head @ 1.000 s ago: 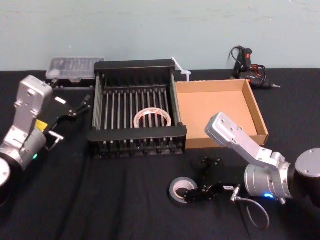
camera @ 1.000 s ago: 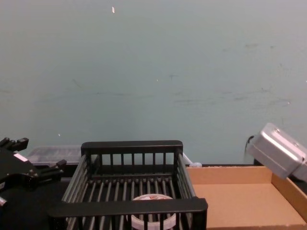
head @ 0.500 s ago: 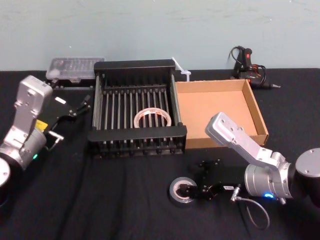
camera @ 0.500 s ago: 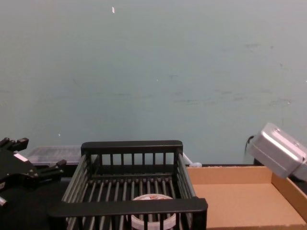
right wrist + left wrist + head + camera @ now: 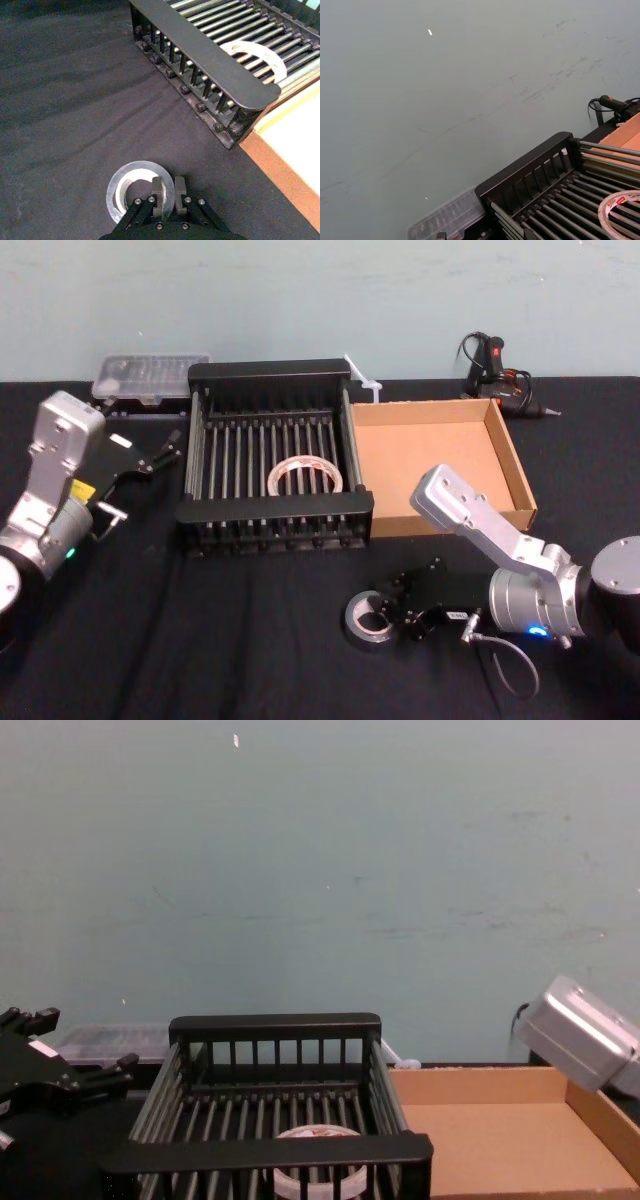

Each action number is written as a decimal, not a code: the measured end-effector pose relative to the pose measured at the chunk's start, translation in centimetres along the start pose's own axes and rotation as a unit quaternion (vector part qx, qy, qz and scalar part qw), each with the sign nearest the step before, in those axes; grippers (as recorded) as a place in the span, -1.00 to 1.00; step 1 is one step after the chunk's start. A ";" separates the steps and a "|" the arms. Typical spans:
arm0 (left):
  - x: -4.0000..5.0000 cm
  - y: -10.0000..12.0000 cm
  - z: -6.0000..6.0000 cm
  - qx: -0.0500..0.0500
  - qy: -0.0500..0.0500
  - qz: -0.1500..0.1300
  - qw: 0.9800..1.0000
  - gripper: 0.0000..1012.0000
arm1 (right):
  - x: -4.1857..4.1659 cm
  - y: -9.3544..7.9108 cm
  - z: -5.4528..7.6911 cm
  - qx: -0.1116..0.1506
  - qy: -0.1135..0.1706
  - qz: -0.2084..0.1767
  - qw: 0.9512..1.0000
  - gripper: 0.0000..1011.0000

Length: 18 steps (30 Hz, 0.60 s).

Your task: Pick up the white tape and place it into the black box , Pick up the silver tape and place it into the brown box.

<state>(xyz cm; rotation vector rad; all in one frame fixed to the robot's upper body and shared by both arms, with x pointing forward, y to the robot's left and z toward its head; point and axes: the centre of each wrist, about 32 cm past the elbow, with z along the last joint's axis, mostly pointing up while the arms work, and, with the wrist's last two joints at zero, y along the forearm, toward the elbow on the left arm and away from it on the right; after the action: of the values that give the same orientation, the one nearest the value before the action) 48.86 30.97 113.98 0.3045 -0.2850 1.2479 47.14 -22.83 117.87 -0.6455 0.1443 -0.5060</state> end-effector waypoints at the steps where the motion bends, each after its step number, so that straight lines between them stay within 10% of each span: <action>1: 0.00 0.0 0.0 0.000 0.000 0.000 1.000 0.98 | 0.00 0.0 0.0 0.000 0.000 0.000 1.000 -0.69; 18: 0.00 0.0 0.0 0.000 0.000 0.000 1.000 0.98 | 0.02 -0.3 0.1 0.003 0.000 -0.001 1.000 -0.71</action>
<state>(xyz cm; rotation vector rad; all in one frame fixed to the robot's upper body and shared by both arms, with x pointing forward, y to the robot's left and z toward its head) 48.86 30.97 113.98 0.3045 -0.2851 1.2480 47.06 -23.00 118.09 -0.6389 0.1418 -0.5083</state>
